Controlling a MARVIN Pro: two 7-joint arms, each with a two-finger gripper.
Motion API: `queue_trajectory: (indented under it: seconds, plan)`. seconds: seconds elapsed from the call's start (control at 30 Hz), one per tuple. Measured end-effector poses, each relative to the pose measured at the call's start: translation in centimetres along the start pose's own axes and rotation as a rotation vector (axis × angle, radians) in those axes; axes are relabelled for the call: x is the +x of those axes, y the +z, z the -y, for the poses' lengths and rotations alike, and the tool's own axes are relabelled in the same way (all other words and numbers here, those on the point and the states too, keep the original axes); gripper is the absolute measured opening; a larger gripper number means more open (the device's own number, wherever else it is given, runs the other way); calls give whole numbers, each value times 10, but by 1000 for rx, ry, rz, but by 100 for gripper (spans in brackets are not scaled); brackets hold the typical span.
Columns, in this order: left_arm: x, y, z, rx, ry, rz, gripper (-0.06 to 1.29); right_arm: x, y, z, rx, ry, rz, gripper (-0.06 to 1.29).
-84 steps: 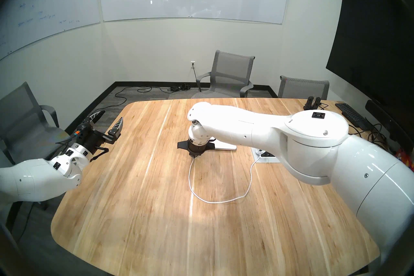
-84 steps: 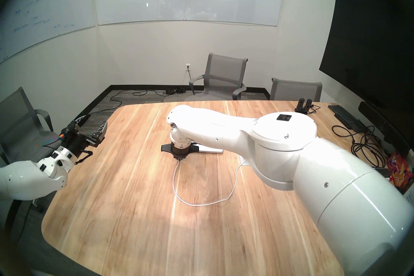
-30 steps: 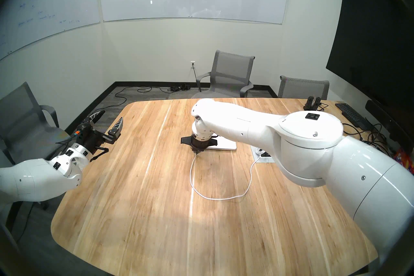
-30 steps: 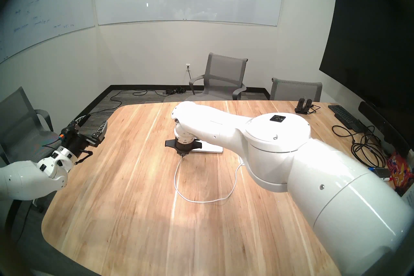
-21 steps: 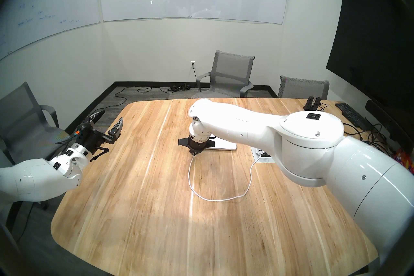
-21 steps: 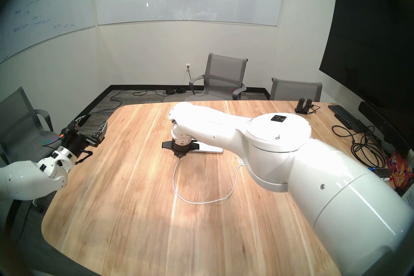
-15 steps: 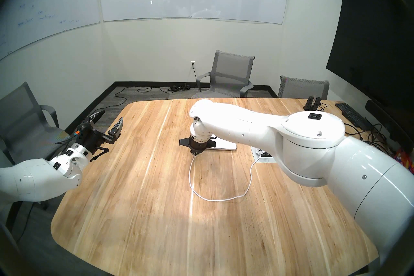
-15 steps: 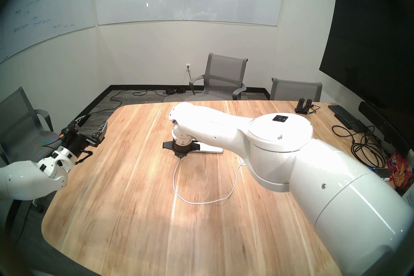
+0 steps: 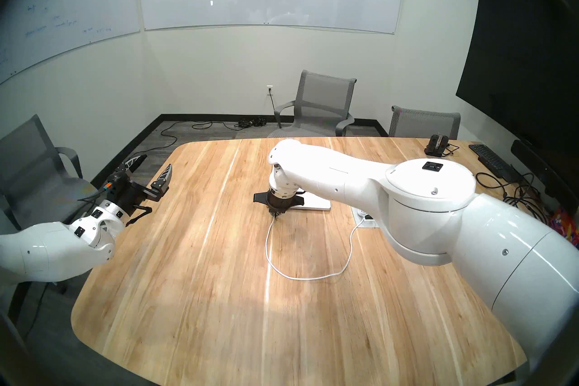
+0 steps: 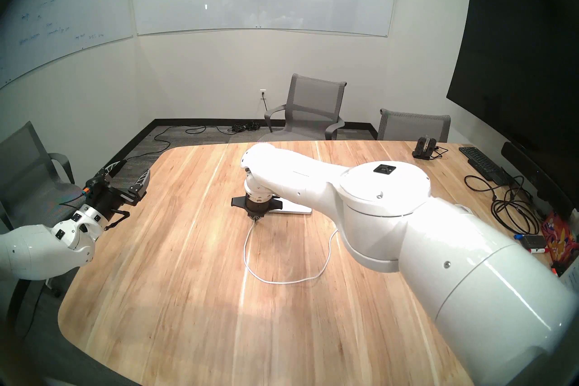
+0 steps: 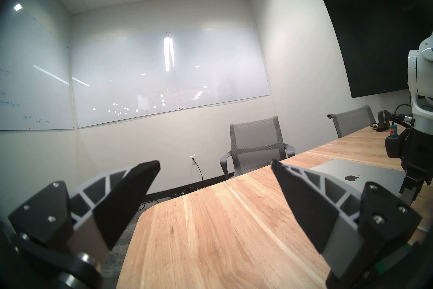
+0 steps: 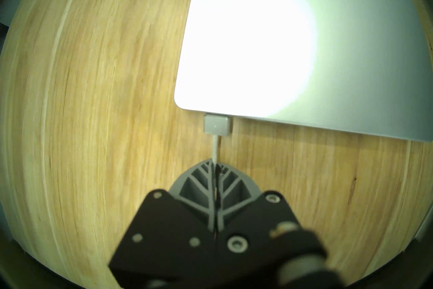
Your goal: Plug the charging cable into the port of a MacBook
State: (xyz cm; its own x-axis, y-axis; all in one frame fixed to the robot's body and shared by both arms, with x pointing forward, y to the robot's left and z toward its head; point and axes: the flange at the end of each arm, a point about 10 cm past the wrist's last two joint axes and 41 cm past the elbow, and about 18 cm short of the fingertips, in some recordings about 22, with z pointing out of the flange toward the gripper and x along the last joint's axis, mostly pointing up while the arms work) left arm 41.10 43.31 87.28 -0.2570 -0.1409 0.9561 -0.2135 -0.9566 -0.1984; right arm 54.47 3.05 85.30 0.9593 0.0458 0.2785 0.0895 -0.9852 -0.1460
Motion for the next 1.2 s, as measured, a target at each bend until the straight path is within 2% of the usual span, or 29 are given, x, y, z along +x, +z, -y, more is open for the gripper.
queue_trajectory:
  seconds: [1.2]
  plan:
    - [0, 0, 0, 0, 0, 0, 127, 10, 5, 4, 4, -16, -5, -3]
